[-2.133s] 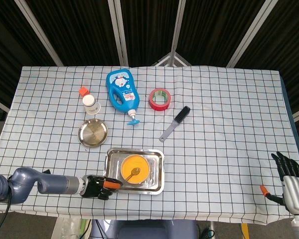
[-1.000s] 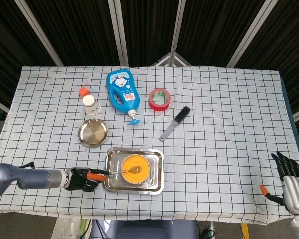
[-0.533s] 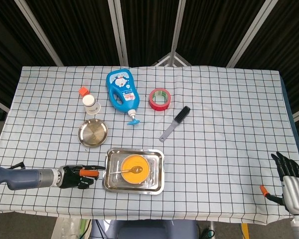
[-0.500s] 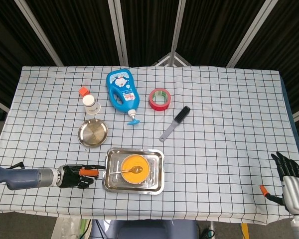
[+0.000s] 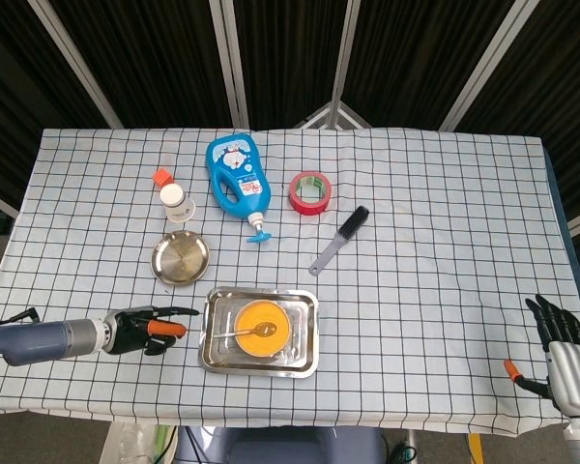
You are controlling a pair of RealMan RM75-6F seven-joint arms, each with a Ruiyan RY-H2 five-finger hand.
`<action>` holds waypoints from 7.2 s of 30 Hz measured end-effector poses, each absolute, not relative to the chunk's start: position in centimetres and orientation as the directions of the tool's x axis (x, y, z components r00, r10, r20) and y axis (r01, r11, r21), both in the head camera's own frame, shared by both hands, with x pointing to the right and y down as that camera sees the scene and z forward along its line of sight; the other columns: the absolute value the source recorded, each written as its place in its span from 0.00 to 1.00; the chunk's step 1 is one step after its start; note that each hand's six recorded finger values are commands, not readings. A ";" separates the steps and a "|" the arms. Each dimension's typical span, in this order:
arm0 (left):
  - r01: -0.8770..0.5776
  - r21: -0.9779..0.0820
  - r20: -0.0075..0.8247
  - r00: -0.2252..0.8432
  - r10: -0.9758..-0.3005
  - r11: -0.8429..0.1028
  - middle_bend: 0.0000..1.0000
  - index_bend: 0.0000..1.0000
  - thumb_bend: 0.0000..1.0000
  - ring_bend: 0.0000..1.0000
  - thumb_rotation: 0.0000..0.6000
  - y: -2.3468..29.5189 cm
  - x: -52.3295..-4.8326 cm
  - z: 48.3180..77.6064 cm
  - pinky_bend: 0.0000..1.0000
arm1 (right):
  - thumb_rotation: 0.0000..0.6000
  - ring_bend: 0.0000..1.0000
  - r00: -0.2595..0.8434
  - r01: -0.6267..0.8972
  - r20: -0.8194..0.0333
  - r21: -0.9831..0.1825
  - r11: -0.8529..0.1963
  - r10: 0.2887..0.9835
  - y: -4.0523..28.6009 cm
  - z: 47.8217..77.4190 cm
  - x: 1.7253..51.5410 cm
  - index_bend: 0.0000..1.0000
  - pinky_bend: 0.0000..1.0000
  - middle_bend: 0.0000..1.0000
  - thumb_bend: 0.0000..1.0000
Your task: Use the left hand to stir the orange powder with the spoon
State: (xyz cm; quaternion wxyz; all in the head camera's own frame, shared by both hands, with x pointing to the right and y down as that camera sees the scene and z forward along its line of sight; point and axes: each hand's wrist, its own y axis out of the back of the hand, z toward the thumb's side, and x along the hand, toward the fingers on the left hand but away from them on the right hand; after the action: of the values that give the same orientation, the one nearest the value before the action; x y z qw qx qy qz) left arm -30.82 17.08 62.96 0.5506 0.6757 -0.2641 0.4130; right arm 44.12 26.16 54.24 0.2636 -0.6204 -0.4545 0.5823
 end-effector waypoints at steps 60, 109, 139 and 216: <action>0.009 -0.791 0.584 0.308 -0.751 -0.611 0.78 0.38 0.49 0.83 1.00 19.3 -22.2 61.1 0.90 | 1.00 0.00 -0.091 0.265 -0.491 -0.851 -0.454 0.867 26.1 54.3 44.1 0.00 0.00 0.00 0.31; 0.022 -0.705 0.691 0.245 -0.680 -0.709 0.79 0.44 0.46 0.84 1.00 21.3 -19.1 64.3 0.91 | 1.00 0.00 -0.090 0.273 -0.491 -0.849 -0.453 0.866 26.1 54.2 44.1 0.00 0.00 0.00 0.31; 0.027 -0.708 0.691 0.235 -0.684 -0.706 0.80 0.49 0.49 0.84 1.00 21.3 -19.3 64.5 0.91 | 1.00 0.00 -0.091 0.277 -0.494 -0.847 -0.454 0.865 26.1 54.2 44.1 0.00 0.00 0.00 0.31; 0.345 -0.938 0.293 0.711 -0.639 -0.046 0.95 0.75 0.65 0.93 1.00 14.5 -17.0 59.6 0.96 | 1.00 0.00 -0.101 0.319 -0.508 -0.831 -0.456 0.855 26.2 54.3 44.1 0.00 0.00 0.00 0.31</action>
State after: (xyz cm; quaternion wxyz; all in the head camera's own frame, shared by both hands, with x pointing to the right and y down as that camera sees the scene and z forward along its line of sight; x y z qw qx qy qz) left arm -16.96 14.49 59.61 -0.6806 0.6263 -0.1176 0.3615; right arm 44.11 26.21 54.26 0.2324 -0.6291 -0.4669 0.5765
